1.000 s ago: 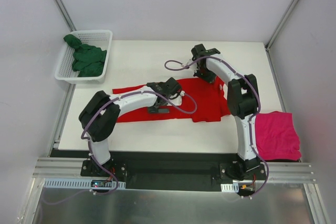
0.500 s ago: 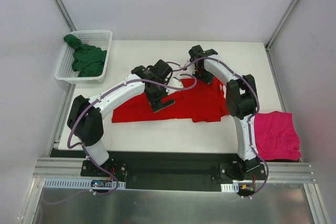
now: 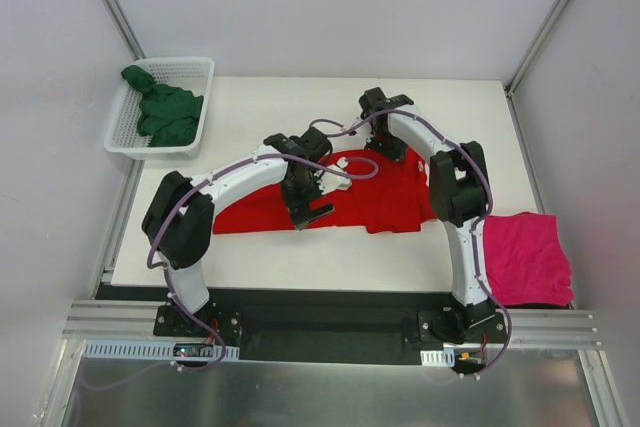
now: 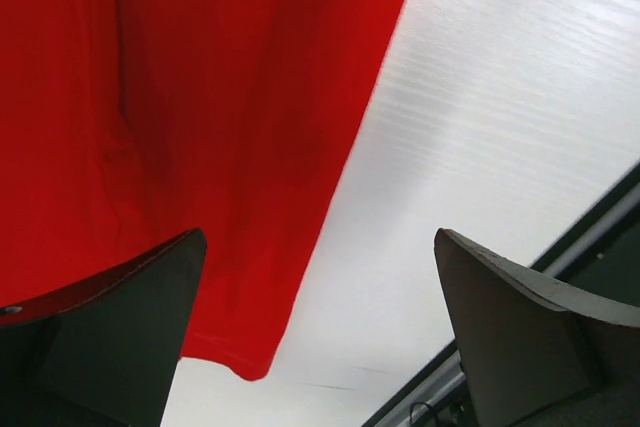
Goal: Fold and stack the t-shirts
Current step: Fold the other side of the tshirt into a rectangle
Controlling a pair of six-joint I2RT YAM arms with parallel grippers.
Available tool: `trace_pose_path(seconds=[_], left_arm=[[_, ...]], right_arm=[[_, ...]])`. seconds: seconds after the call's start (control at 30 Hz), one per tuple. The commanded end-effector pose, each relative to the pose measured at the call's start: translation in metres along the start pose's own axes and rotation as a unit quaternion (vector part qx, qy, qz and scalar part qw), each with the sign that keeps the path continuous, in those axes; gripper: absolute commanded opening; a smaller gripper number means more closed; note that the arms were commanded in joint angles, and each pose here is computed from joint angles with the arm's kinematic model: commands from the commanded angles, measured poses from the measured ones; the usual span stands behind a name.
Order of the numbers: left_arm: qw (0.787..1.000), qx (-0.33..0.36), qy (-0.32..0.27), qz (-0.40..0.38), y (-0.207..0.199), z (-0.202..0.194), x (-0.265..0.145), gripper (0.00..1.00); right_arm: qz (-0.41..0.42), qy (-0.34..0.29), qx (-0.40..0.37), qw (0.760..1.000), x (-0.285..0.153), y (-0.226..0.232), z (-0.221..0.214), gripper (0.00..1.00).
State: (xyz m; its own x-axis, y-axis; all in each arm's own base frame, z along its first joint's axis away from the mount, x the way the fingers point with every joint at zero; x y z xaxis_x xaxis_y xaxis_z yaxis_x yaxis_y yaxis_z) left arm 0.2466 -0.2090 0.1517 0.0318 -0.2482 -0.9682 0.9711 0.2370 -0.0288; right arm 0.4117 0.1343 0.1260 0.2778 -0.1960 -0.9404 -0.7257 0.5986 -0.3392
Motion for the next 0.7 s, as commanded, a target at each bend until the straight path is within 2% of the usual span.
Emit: trace_pose_path(seconds=[0.0,0.17,0.67], left_arm=[[0.999,0.008,0.027,0.023,0.01,-0.006,0.022,0.99],[0.997,0.021,0.046,0.051,0.015,-0.017,0.034,0.99],[0.996,0.014,0.066,0.054,0.01,-0.035,0.054,0.99]], right_arm=[[-0.009,-0.001,0.007,1.0,-0.009,-0.001,0.002,0.01],[-0.011,-0.002,0.008,1.0,-0.01,-0.001,0.003,0.01],[-0.021,-0.008,0.004,1.0,-0.014,-0.007,0.007,0.01]])
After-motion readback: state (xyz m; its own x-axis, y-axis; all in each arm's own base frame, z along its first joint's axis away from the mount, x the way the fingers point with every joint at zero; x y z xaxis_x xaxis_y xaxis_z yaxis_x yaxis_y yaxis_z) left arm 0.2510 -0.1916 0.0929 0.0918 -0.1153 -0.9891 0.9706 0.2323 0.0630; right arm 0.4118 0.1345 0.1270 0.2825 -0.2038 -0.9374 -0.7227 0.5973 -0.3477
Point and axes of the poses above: each gripper's point midway between its finger pads, its own x axis out along the fingers, its own y axis along the line the jaws close on, z = x × y, the point moved 7 cm from there along -x, back along the fingers, and after that the axes turned 7 degrees about x, right-handed, at the moved point
